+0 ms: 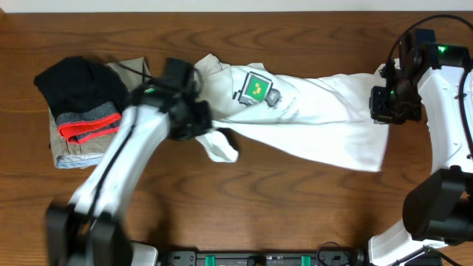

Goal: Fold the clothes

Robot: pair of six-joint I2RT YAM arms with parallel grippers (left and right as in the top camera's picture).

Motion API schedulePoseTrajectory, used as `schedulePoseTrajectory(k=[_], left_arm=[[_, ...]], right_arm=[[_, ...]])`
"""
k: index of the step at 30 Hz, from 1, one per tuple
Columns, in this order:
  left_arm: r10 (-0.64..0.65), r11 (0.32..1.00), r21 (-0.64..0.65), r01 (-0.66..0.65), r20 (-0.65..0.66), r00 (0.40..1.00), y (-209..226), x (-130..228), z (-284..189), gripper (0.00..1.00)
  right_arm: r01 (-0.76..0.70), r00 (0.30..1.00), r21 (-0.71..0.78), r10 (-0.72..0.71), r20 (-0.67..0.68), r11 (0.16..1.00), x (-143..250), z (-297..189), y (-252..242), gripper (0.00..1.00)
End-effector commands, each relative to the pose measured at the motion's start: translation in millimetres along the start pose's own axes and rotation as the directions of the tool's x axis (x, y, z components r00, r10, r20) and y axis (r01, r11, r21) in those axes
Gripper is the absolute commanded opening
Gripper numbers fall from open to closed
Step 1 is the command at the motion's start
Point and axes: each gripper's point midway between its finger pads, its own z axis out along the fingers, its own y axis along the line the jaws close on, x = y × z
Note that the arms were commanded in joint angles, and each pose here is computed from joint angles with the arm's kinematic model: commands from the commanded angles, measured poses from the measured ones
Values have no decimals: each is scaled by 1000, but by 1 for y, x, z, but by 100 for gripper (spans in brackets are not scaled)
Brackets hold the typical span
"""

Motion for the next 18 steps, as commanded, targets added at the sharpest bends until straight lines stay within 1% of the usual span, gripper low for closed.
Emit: schedulePoseTrajectory(k=[1, 4, 7, 11, 14, 18], left_arm=[[99, 994, -68, -90, 156, 983, 10, -13, -45, 6], [110, 993, -50, -102, 208, 972, 6, -11, -66, 6], [109, 994, -52, -100, 202, 973, 7, -4, -70, 6], [98, 993, -73, -88, 154, 983, 14, 4, -65, 6], [93, 990, -117, -76, 143, 985, 22, 4, -62, 6], [92, 990, -121, -75, 141, 986, 23, 4, -61, 6]], right_arm=[[-57, 998, -5, 58, 13, 998, 1, -4, -7, 10], [-61, 998, -47, 61, -7, 997, 4, -2, 1, 11], [-55, 997, -126, 49, -53, 990, 14, 2, 16, 11], [30, 990, -274, -66, -123, 961, 36, 16, 48, 11], [62, 974, -285, -121, -194, 957, 58, 37, 58, 12], [85, 961, -296, -156, -226, 951, 74, 64, 68, 12]])
